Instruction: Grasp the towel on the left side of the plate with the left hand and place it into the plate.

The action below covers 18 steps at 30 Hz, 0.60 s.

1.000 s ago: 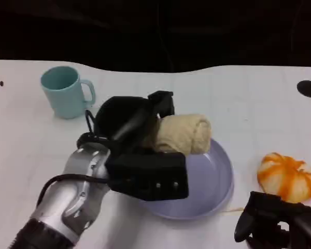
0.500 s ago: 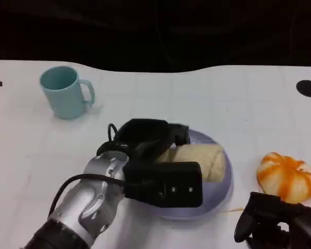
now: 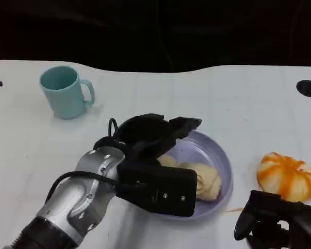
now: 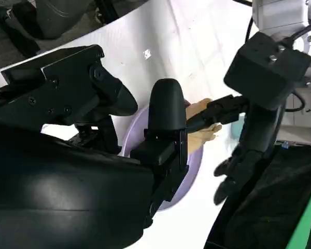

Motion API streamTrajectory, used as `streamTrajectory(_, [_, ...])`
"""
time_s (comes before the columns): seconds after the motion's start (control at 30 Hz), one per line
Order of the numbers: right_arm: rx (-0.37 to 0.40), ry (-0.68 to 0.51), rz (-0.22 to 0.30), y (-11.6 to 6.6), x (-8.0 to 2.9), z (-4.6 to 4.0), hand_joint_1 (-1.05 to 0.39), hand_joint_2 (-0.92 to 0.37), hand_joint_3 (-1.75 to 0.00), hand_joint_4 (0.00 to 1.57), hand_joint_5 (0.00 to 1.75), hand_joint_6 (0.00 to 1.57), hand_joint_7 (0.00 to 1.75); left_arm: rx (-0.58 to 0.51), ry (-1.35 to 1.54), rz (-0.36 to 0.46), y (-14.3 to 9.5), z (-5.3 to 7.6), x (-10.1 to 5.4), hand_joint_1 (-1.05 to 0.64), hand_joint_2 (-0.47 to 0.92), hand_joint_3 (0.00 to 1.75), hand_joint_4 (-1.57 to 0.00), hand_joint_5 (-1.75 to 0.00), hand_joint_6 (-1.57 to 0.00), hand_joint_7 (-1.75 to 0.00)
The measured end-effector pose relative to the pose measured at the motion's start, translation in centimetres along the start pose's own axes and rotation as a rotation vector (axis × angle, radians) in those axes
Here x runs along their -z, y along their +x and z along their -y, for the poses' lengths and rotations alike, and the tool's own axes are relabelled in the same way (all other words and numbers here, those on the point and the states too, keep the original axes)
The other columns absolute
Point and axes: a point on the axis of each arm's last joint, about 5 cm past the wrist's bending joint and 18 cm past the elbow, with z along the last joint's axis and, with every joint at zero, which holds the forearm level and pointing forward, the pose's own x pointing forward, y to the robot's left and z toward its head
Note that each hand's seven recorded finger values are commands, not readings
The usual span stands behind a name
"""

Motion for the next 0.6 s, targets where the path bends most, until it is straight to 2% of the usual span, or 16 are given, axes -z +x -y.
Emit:
streamTrajectory(0.17, [-0.005,0.001,0.002,0.1,0.0,-0.15,-0.01,-0.65,-1.09,0.7,1.75,0.59,1.57,-0.069,-0.033,0.024,-1.7,-1.0,0.4,-0.82,0.92,0.28,-0.15,-0.47,-0.18,-0.04])
streamTrajectory(0.23, [-0.006,0.001,0.004,0.1,0.0,-0.18,-0.01,-0.65,-1.09,0.71,1.75,0.59,1.57,-0.09,-0.078,0.036,-2.8,-1.2,0.8,-0.73,0.92,0.23,-0.31,-0.57,-0.35,-0.12])
streamTrajectory(0.3, [-0.007,0.0,0.005,0.2,-0.1,-0.19,-0.02,-0.65,-1.09,0.71,1.75,0.59,1.57,-0.129,-0.163,0.045,-4.1,-1.0,1.5,-0.65,0.92,0.23,-0.46,-0.64,-0.48,-0.16])
streamTrajectory(0.4, [-0.008,0.0,0.006,0.2,-0.1,-0.2,-0.02,-0.65,-1.1,0.71,1.75,0.58,1.58,-0.207,-0.304,0.048,-6.1,0.0,2.3,-0.52,0.92,0.23,-0.66,-0.75,-0.64,-0.23])
streamTrajectory(0.5, [-0.009,0.0,0.007,0.2,-0.1,-0.2,-0.02,-0.65,-1.1,0.71,1.75,0.59,1.58,-0.288,-0.436,0.051,-7.7,0.6,2.8,-0.33,0.92,0.24,-0.69,-0.98,-0.75,-0.3])
streamTrajectory(0.57, [-0.009,0.0,0.008,0.2,-0.1,-0.2,-0.02,-0.65,-1.1,0.71,1.75,0.59,1.58,-0.342,-0.517,0.072,-8.6,0.7,2.8,-0.29,0.92,0.24,-0.7,-1.03,-0.77,-0.32])
streamTrajectory(0.6, [-0.009,0.0,0.007,0.2,-0.1,-0.2,-0.03,-0.64,-1.1,0.71,1.75,0.58,1.58,-0.358,-0.542,0.083,-8.8,0.7,2.8,-0.16,0.83,0.47,-0.74,-1.15,-0.84,-0.55])
